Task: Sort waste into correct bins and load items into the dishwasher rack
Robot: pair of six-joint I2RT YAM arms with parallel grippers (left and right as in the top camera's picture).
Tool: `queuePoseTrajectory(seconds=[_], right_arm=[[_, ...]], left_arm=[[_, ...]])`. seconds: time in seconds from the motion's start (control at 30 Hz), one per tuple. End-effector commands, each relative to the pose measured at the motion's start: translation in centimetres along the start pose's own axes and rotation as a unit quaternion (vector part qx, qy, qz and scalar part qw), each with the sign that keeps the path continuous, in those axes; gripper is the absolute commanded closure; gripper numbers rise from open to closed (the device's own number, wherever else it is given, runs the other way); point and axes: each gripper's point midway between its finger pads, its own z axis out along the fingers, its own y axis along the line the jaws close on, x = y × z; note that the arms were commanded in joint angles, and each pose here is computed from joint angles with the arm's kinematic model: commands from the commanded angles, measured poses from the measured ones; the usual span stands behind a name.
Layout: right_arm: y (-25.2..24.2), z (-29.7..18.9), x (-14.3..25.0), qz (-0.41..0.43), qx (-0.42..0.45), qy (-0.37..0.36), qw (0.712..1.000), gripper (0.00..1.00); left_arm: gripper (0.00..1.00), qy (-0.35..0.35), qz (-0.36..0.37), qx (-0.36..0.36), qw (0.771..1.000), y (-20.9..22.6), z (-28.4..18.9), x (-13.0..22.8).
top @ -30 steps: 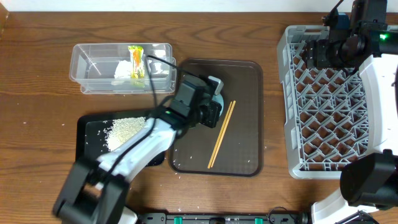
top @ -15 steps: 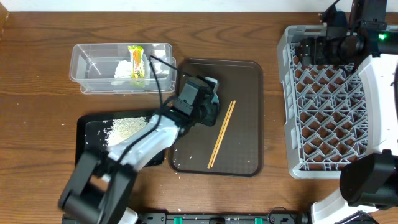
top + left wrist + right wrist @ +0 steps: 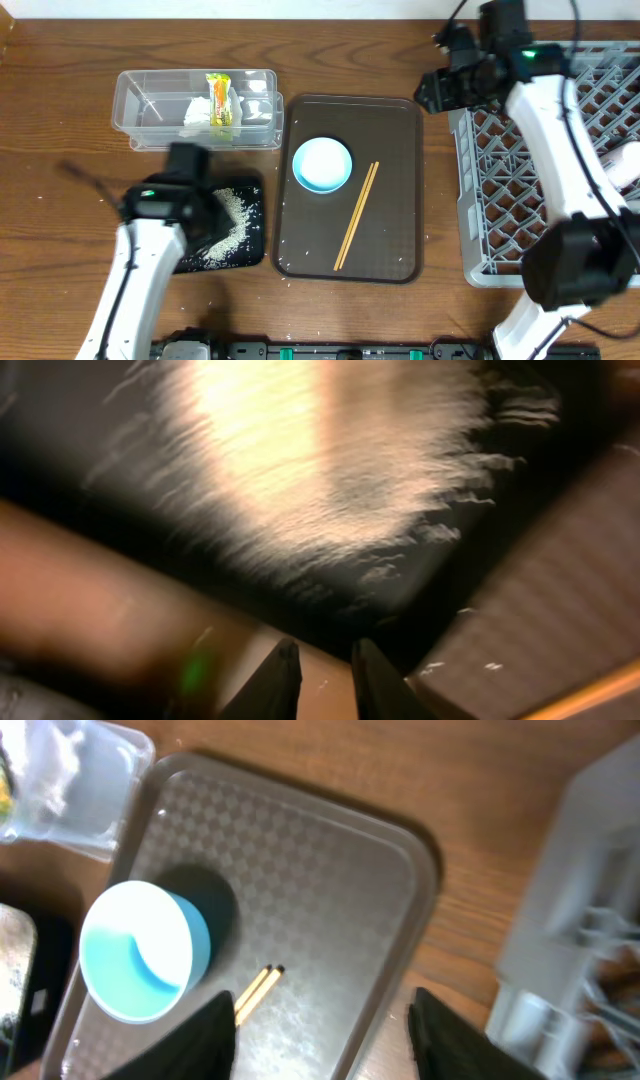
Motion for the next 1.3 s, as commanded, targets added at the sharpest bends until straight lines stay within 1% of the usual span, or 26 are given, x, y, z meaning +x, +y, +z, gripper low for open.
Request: queuePoseTrajectory(seconds=[0.0,0.17,0.27,0.47,0.57,0.8,0.93,1.03,1.2,1.27], right_arm=[[1.2,3.2,1.2,0.009,-0.014,0.035,0.999,0.52],[3.4,6.9,2.1,-0.016,-0.027,0.063,0.998,0.5],[4.6,8.1,2.3,-0.03,-0.033,0.066,0.997,0.5],[5.8,8.7,1.9,-0.048,-0.032,0.055,0.997,0.49],[5.8,8.7,1.9,-0.047,-0.032,0.056,0.997,0.49],[5.7,8.7,2.0,-0.046,-0.032,0.059,0.997,0.49],[5.8,8.7,2.0,-0.046,-0.032,0.059,0.997,0.49],[5.7,8.7,2.0,-0.046,-0.032,0.059,0.997,0.49],[5.7,8.7,2.0,-0.046,-0.032,0.059,0.997,0.48],[5.8,8.7,2.0,-0.046,-0.032,0.059,0.997,0.47]], left_arm=[[0.81,0.009,-0.187,-0.043,0.981,3.9,-0.1,0.3],[0.81,0.023,-0.249,-0.061,0.966,6.3,1.0,0.4],[0.81,0.029,-0.281,-0.067,0.957,7.5,2.2,0.7],[0.81,0.052,-0.343,-0.089,0.934,10.1,4.5,2.2],[0.81,0.048,-0.361,-0.086,0.928,10.7,5.3,2.2],[0.81,0.002,-0.359,-0.045,0.932,10.1,7.3,0.0],[0.8,-0.015,-0.312,0.017,0.95,8.1,7.5,-2.0],[0.78,-0.013,-0.298,0.067,0.952,6.3,7.3,-2.8],[0.78,-0.011,-0.297,0.077,0.952,6.0,7.2,-2.8],[0.74,-0.011,-0.291,0.077,0.953,6.0,7.2,-2.8]])
